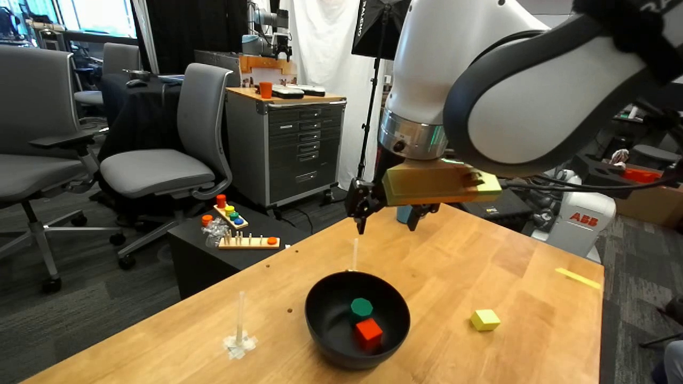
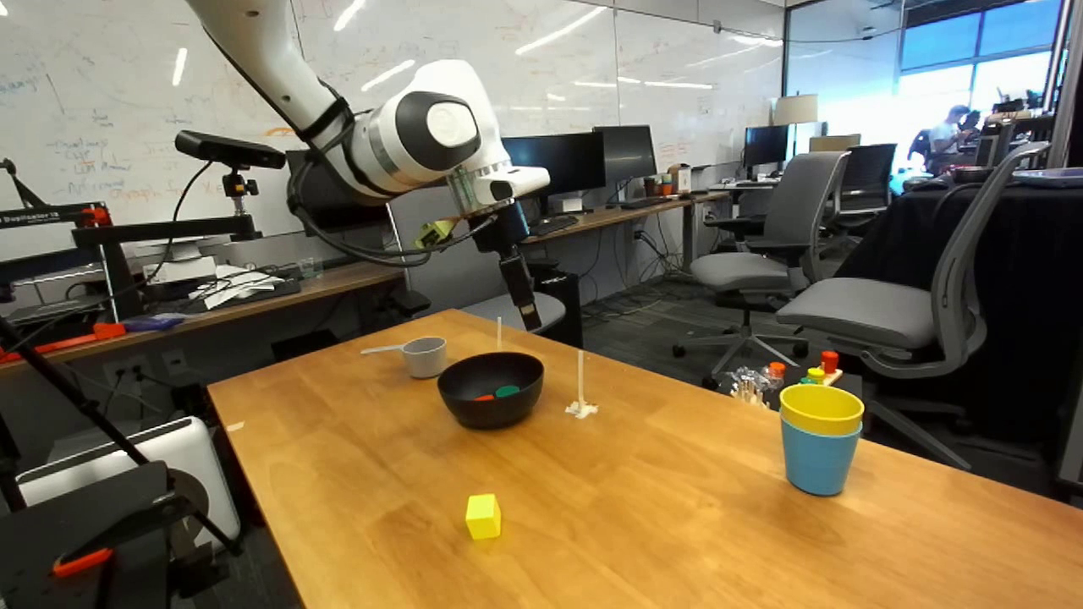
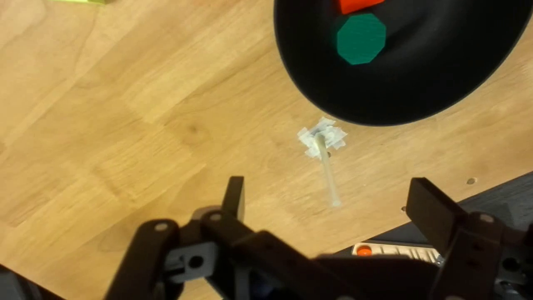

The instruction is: Put the green, orange and yellow building blocks in the black bowl

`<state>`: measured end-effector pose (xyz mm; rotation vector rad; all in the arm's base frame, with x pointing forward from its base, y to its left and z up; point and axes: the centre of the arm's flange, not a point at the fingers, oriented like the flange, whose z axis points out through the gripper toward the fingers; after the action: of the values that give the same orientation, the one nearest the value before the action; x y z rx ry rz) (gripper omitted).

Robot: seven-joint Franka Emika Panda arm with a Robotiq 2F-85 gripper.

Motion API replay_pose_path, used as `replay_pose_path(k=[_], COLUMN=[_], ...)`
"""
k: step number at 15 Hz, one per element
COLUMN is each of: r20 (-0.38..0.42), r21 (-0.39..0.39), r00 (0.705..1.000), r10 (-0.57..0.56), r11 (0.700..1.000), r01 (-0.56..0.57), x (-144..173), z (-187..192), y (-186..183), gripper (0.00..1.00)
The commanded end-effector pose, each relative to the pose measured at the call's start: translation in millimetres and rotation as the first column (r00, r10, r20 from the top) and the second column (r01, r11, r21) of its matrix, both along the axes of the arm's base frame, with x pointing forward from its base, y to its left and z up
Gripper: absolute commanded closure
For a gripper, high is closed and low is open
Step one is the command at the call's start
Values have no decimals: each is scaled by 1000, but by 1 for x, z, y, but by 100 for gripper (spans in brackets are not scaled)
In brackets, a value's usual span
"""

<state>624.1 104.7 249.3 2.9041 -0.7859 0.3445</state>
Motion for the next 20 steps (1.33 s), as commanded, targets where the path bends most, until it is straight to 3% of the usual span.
replay_pose_path(k=[1,10,20], r20=[2,-44,-94], r21=[-23,-116,-178], r00=[1000,998,995], r10=[-24,-51,-41], r11=[999,992,984], r01=[24,46,24], x=[-31,-71,-132], z=[18,4,-23], y=[-19,-77,-95], gripper=[0,0,0])
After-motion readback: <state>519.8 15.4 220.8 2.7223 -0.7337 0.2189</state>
